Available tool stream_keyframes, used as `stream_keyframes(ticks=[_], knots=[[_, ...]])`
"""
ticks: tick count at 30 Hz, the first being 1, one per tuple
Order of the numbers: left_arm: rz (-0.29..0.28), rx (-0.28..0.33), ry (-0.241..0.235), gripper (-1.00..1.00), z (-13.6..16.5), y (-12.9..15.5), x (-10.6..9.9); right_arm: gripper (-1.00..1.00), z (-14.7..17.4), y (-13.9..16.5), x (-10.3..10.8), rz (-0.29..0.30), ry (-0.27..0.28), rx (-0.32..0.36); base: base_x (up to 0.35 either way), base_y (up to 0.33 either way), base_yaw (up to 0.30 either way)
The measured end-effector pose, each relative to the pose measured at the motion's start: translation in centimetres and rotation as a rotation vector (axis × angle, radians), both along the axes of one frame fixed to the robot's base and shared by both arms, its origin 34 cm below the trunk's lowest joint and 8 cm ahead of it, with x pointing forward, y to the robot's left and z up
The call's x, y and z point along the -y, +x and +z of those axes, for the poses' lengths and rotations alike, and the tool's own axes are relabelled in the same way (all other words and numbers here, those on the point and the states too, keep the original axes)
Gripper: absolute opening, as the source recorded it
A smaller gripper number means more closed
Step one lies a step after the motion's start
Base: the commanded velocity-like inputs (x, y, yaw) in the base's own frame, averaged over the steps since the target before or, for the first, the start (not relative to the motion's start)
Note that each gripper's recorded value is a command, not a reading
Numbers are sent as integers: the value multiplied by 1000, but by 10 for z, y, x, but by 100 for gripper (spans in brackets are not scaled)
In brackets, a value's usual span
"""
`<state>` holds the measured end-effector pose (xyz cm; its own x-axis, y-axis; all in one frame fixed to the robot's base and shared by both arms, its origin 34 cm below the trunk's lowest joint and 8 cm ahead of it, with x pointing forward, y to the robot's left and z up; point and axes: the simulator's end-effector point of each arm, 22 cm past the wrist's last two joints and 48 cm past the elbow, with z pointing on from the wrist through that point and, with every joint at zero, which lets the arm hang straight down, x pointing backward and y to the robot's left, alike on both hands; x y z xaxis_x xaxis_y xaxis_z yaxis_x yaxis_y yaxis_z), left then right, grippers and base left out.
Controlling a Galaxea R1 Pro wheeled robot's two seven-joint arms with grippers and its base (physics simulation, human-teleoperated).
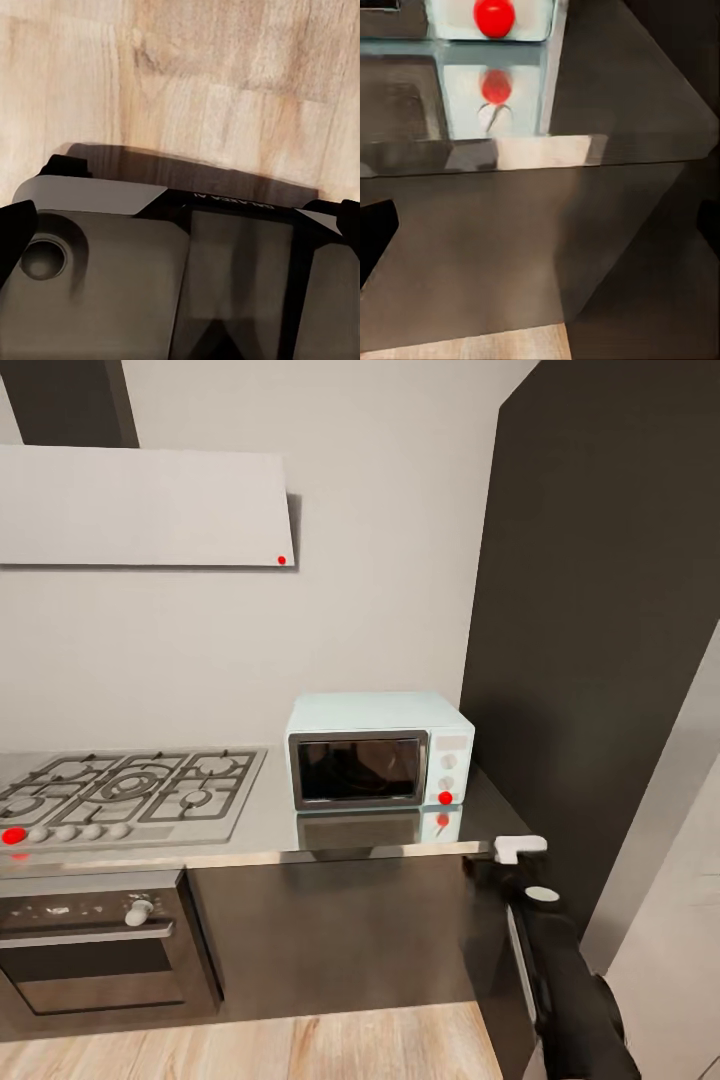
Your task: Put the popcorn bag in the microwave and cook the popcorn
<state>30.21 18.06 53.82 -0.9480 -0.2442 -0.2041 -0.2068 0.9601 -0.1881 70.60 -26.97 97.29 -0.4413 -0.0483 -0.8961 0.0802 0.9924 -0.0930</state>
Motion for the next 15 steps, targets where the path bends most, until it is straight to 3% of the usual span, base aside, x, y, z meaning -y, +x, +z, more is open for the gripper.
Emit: stream_keyframes(ticks=[3,8,11,13,15], knots=[[0,0,1,100,0,0,0,100,50,24,6,-29,0,59,0,0,0],[-1,1,0,100,0,0,0,100,78,36,6,-65,-7,132,0,0,0],[-1,1,0,100,0,1,0,100,117,45,6,-61,-36,302,0,0,0],[-1,1,0,100,0,1,0,100,121,48,3,-47,-35,334,0,0,0],[-2,1,-1,100,0,1,1,100,106,51,-6,-24,-12,308,0,0,0]])
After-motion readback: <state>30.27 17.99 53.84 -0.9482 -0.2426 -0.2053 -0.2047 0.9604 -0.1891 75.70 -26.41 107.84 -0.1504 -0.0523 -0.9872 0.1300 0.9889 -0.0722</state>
